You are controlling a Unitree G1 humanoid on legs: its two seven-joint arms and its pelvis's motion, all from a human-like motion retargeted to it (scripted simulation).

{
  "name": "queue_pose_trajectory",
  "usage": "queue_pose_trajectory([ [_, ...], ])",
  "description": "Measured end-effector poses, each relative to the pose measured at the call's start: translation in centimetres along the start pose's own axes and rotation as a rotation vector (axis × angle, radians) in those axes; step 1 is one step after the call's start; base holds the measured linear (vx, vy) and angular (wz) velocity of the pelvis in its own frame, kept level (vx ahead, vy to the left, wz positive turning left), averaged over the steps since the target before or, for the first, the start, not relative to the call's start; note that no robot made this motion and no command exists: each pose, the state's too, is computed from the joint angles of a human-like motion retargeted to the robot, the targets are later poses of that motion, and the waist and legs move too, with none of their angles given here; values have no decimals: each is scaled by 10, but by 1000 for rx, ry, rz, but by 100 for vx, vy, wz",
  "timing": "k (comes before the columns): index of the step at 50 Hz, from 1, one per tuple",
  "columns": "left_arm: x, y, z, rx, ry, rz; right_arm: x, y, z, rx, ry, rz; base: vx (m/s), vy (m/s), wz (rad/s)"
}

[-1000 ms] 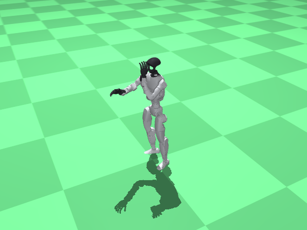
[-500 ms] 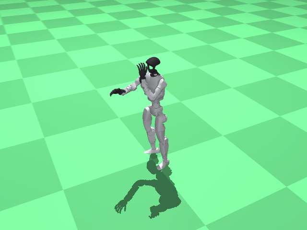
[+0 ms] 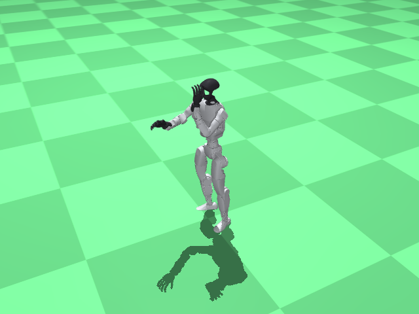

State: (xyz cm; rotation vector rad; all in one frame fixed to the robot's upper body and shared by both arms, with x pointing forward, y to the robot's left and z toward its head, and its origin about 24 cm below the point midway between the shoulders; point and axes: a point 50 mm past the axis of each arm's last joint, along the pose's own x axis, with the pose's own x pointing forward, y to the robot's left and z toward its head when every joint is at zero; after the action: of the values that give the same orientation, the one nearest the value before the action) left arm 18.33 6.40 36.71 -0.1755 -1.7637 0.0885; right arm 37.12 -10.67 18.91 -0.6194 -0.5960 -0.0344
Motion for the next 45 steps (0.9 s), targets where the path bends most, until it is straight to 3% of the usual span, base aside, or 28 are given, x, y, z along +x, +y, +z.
queue_pose_trajectory([
  [4,-39,4,-17,9,180,-70,3,-4,7,-8,-48,-31,0,0,0],
  [10,-212,-4,-76,-313,1299,-401,8,-9,5,62,48,-65,0,0,0],
  [12,-227,0,-73,-297,1363,-388,8,-11,6,68,41,-81,0,0,0],
  [21,-41,-8,-32,-165,364,-228,-2,-5,-7,2,54,11,0,0,0],
  [25,-6,-13,0,-89,72,-84,-3,3,-2,-1,22,23,0,0,0],
  [29,-38,-1,-21,59,175,-109,0,-2,6,-7,-40,-32,0,0,0],
  [34,-176,-7,-81,-243,1140,-309,8,-4,10,57,26,-54,0,0,0],
  [36,-206,-2,-84,-264,1303,-290,9,-6,13,69,19,-66,0,0,0],
  [38,-193,1,-81,-256,1226,-255,8,-7,16,68,-6,-67,0,0,0],
  [45,-43,-6,-42,-186,433,-199,2,-2,7,15,3,17,0,0,0],
])
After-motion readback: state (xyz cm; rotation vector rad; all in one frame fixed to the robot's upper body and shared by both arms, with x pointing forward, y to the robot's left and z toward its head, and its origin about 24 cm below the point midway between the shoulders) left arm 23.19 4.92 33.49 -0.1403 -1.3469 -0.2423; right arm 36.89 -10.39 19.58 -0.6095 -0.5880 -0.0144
